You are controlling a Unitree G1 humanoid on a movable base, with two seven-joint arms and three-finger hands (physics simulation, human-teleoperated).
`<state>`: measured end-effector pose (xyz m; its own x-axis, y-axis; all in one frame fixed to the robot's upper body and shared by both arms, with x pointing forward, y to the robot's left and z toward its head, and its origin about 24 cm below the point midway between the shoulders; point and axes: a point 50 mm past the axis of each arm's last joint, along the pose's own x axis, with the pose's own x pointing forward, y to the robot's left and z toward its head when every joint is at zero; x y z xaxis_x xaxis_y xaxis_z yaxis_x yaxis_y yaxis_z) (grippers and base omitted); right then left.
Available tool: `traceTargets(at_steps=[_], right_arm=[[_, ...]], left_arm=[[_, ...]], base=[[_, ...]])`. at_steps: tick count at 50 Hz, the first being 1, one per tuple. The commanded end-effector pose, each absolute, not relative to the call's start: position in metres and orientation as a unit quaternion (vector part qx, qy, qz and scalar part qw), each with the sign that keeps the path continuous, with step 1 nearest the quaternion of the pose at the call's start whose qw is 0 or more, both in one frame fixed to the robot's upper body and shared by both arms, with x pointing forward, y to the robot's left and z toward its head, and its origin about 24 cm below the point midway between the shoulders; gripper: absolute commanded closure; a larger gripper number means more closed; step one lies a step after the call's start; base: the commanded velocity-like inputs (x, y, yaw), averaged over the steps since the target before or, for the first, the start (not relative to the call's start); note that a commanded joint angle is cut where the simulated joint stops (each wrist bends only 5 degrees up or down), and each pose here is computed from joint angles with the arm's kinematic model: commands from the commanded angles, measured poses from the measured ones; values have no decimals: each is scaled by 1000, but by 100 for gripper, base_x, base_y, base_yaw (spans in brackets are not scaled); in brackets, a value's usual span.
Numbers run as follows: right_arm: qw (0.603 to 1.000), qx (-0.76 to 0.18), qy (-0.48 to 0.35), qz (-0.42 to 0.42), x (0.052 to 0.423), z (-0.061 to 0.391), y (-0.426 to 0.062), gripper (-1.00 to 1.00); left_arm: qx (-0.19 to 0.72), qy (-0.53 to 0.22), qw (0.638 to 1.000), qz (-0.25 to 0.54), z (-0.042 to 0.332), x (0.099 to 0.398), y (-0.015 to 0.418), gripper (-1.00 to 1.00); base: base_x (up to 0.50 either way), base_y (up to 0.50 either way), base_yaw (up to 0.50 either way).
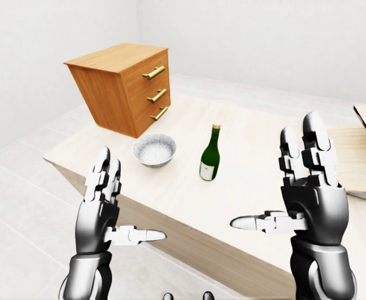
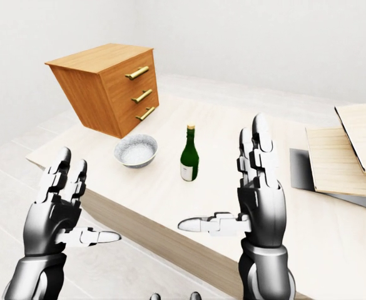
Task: Put the wine bottle on the wine rack.
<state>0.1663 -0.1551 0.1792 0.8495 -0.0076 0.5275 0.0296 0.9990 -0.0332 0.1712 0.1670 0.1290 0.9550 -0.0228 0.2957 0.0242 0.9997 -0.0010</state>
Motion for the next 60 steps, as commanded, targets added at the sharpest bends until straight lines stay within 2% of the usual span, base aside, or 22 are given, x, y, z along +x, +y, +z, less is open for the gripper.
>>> traceTargets(at_steps=[1,14,41,46,60], right_arm=[[958,-17,-287,1,163,184,-147,-100],[952,-12,-304,12,163,190,-140,-100],[962,28,-271,11,173,177,-148,-100],[967,30,-253,20,176,170,-145,-100],[959,51,-278,4,176,179,-151,-100]], left_arm=[[-4,-145,989,-7,126,171,173,-100],[-4,-140,990,-3,125,168,177,-100],[-6,-127,992,1,119,165,179,-100],[-7,-125,992,4,118,167,180,-100],[-8,-136,991,7,123,165,183,-100]], base=[[-1,-56,0],[18,-46,0],[1,-1,0],[0,0,47],[0,0,7]])
